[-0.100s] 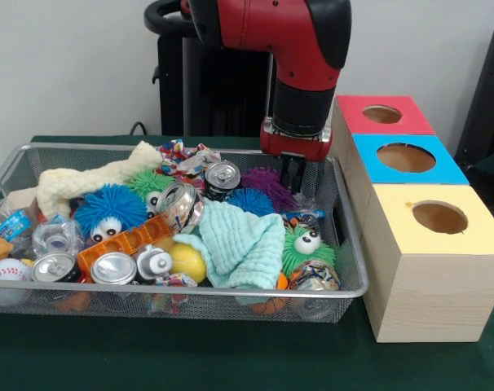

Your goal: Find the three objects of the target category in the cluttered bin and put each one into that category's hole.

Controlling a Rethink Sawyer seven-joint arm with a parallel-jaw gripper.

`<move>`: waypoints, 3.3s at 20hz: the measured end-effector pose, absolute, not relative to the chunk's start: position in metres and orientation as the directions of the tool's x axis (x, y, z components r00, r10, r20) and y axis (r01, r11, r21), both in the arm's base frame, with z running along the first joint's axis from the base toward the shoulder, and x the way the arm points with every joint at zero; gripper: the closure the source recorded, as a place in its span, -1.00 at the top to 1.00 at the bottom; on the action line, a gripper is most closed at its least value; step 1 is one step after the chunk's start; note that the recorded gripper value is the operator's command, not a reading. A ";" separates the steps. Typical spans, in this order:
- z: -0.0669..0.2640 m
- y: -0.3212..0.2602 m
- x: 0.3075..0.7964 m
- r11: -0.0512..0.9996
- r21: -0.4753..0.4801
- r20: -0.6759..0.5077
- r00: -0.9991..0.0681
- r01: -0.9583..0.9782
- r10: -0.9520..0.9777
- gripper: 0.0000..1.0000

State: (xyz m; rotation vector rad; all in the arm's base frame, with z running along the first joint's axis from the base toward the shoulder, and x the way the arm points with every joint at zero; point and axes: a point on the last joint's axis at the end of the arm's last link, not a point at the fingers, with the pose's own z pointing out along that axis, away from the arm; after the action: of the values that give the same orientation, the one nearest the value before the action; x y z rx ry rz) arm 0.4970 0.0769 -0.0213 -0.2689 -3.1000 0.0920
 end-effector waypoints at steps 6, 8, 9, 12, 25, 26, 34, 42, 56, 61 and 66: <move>-0.027 0.077 0.492 0.984 -0.063 0.037 -0.985 0.164 0.166 1.00; -0.027 0.077 0.493 0.984 -0.063 0.035 -0.985 0.164 0.166 1.00; -0.027 0.077 0.493 0.984 -0.063 0.034 -0.986 0.164 0.166 1.00; -0.026 0.077 0.495 0.985 -0.061 0.022 -0.986 0.164 0.166 1.00; 0.003 0.044 0.552 0.930 0.004 -0.210 -0.909 0.367 0.360 1.00; 0.004 0.044 0.553 0.926 0.003 -0.211 -0.905 0.377 0.369 1.00; 0.005 0.064 0.552 0.905 -0.033 -0.216 -0.887 0.423 0.407 1.00; -0.015 0.083 0.526 0.920 -0.099 -0.183 -0.915 0.380 0.359 1.00; -0.015 0.068 0.522 0.901 -0.138 -0.192 -0.903 0.412 0.383 1.00; -0.008 0.067 0.527 0.899 -0.131 -0.206 -0.898 0.418 0.388 1.00; -0.004 0.065 0.531 0.888 -0.134 -0.218 -0.887 0.441 0.407 1.00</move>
State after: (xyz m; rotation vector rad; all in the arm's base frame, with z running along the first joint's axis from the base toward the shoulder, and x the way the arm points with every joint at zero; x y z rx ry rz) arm 0.5305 0.0646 -0.0036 -0.7325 -3.2311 0.3020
